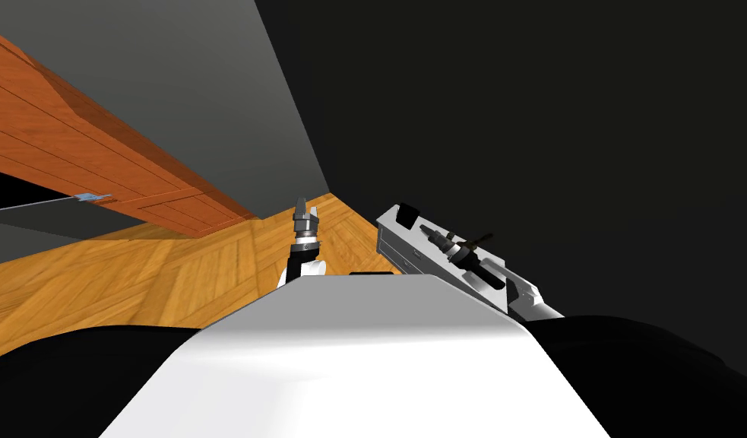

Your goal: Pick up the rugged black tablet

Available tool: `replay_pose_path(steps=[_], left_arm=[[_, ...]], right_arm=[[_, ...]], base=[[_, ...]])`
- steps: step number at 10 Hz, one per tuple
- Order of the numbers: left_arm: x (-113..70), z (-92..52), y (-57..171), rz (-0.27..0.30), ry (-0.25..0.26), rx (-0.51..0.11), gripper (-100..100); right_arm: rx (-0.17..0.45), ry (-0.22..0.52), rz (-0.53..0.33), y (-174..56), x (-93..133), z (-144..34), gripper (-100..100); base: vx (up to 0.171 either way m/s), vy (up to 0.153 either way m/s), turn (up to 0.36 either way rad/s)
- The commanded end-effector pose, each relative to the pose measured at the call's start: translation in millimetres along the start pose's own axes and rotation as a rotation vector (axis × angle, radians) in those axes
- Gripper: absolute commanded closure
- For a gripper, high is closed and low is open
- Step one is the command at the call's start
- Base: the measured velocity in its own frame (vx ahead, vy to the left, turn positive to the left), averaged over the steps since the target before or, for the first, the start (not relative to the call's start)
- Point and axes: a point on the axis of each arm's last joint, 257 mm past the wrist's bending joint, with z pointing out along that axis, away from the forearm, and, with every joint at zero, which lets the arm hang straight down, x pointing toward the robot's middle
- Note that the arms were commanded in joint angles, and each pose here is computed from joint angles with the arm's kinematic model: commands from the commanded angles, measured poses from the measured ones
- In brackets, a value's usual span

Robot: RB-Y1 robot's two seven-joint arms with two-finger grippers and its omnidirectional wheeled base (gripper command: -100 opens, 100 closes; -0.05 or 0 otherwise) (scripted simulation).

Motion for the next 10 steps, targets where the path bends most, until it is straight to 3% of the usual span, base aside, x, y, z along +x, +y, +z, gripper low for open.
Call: replay_pose_path(steps=[1, 3, 6, 8, 9, 10], left_arm=[[0.0, 0.0, 0.0, 0.000, 0.000, 0.000, 0], [0.0, 0.0, 0.0, 0.000, 0.000, 0.000, 0], [0.0, 0.0, 0.0, 0.000, 0.000, 0.000, 0], [0.0, 0.0, 0.0, 0.000, 0.000, 0.000, 0], [0.0, 0.0, 0.0, 0.000, 0.000, 0.000, 0], [0.0, 0.0, 0.0, 0.000, 0.000, 0.000, 0]], right_arm=[[0.045, 0.051, -0.027, -18.0, 6.5, -10.7, -100], [0.052, 0.075, -0.047, -19.0, 4.9, -12.3, -100], [0.137, 0.179, -0.106, -52.8, 12.4, -36.9, -100], [0.145, 0.205, -0.130, -53.8, 9.1, -39.1, -100], [0.184, 0.250, -0.154, -69.3, 12.1, -52.7, -100], [0.190, 0.270, -0.173, -69.9, 9.0, -54.4, -100]], base=[[0.007, 0.017, 0.110], [0.004, 0.010, 0.022], [0.015, 0.018, 0.090], [0.016, 0.016, 0.020], [0.021, 0.023, 0.092], [0.022, 0.019, 0.067]])
